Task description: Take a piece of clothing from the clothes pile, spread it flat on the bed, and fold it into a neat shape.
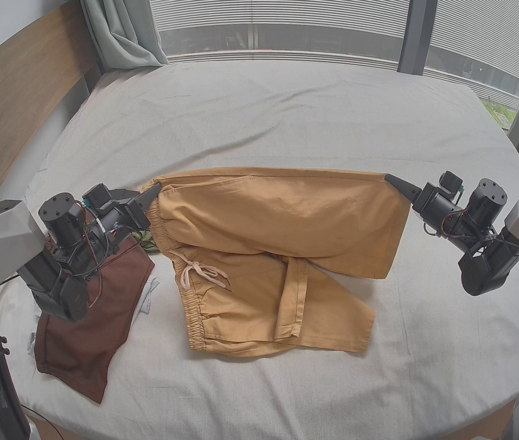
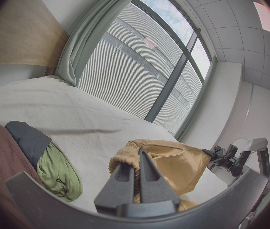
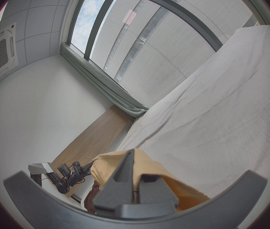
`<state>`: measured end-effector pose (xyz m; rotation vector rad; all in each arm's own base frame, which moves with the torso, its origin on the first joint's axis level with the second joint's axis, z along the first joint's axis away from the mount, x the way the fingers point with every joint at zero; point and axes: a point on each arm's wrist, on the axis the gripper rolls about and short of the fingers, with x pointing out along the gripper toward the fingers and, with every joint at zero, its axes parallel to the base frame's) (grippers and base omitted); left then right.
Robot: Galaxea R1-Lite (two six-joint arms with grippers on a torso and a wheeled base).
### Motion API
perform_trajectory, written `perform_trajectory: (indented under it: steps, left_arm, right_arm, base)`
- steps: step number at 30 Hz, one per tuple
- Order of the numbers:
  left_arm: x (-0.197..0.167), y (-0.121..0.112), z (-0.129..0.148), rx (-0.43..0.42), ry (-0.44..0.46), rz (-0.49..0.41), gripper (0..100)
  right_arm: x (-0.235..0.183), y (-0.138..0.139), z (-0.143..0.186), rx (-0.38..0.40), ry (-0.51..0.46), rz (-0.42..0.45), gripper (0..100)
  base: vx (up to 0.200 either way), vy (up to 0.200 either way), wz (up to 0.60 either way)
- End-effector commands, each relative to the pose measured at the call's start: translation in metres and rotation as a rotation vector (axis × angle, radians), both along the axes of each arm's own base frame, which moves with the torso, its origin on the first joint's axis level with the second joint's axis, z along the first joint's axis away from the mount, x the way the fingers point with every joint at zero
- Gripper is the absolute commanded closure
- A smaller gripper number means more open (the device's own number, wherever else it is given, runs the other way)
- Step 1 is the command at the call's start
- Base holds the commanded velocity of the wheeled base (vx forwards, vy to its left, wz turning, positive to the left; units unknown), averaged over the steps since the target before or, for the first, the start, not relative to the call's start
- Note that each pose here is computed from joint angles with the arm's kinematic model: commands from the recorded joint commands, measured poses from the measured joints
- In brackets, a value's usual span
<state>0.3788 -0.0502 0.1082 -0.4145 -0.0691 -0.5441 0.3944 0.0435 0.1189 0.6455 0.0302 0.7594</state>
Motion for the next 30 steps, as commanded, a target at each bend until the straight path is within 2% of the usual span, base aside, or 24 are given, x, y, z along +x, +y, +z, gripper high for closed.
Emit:
perform_trajectory:
  steps: [1, 9, 15, 27, 30]
  left_arm:
    - [0.013, -0.004, -0.009, -0.028, 0.01, 0.013, 100]
    - [0.025, -0.005, -0.022, -0.046, 0.029, 0.016, 100]
    - [0.032, -0.006, -0.025, -0.109, 0.05, 0.017, 100]
    - [0.05, -0.006, -0.029, -0.178, 0.046, 0.022, 100]
    - [0.052, -0.006, -0.028, -0.209, 0.05, 0.018, 100]
  right_arm:
    - [0.016, 0.001, -0.015, 0.0, 0.01, 0.0, 100]
    - [0.033, 0.002, -0.019, 0.002, -0.027, -0.001, 100]
    - [0.046, 0.003, -0.026, 0.004, -0.045, -0.001, 100]
    - [0.069, 0.005, -0.029, 0.03, -0.091, 0.006, 100]
    - [0.071, 0.006, -0.03, 0.031, -0.075, 0.007, 100]
  base:
    - [0.0, 0.0, 0.0]
    - [0.0, 0.0, 0.0]
    - [0.0, 0.0, 0.0]
    - [0.0, 0.0, 0.0]
    - [0.0, 0.0, 0.0]
